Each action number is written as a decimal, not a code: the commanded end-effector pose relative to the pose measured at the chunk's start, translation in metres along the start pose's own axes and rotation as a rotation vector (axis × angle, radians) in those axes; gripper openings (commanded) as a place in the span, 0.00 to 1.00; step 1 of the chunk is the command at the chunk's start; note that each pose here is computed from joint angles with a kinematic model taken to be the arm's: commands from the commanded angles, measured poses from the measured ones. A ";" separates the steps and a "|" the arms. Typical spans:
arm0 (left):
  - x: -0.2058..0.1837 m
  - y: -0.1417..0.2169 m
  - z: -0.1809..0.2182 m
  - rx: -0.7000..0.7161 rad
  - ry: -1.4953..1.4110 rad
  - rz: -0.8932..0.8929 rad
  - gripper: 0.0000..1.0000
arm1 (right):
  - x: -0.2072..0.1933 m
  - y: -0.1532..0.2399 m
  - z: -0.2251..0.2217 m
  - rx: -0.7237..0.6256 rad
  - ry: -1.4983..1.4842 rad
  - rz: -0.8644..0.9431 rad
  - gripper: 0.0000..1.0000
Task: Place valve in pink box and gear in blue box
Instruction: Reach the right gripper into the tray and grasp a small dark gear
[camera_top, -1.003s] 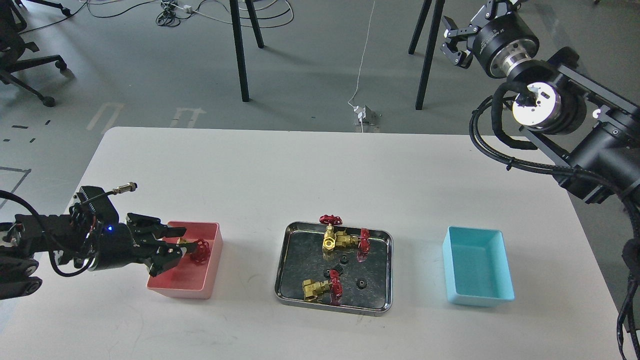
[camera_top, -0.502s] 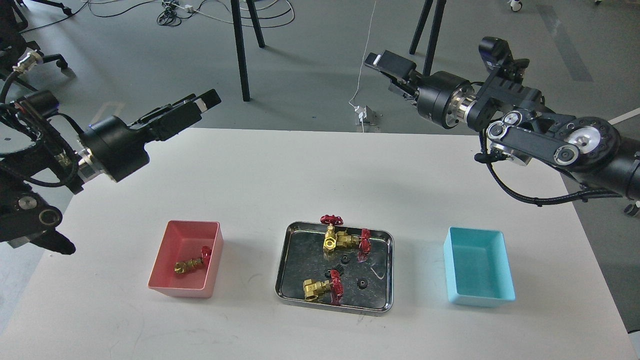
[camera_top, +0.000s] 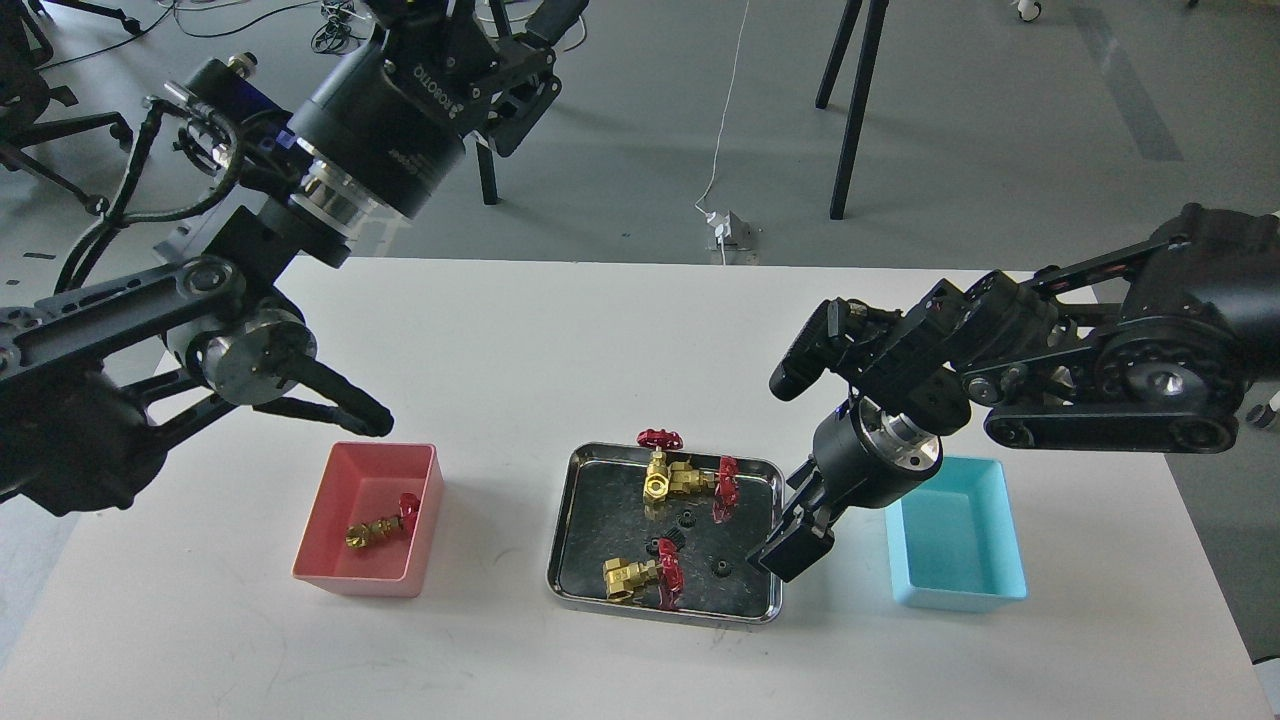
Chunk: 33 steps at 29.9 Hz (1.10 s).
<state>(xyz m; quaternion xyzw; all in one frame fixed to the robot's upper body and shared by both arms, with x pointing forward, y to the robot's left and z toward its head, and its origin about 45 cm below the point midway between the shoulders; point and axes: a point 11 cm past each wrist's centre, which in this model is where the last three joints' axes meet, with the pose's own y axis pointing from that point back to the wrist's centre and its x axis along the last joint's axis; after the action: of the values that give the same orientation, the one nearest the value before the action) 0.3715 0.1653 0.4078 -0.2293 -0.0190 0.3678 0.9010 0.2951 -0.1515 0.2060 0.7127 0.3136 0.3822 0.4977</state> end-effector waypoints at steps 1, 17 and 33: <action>0.011 0.000 0.002 -0.012 0.055 -0.014 0.87 | -0.002 -0.016 0.000 -0.005 0.021 -0.030 0.89; 0.017 0.009 -0.019 0.019 0.083 0.026 0.91 | 0.032 -0.079 0.006 -0.072 0.141 -0.007 0.58; 0.010 0.008 -0.038 0.028 0.117 0.024 0.92 | 0.024 -0.100 0.012 -0.084 0.122 -0.028 0.51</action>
<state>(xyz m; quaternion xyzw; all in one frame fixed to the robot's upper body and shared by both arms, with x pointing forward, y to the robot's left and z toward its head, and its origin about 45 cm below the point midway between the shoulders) 0.3814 0.1619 0.3715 -0.2385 0.0391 0.3640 0.8995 0.3113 -0.1018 0.1181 0.6653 0.3342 0.4339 0.5073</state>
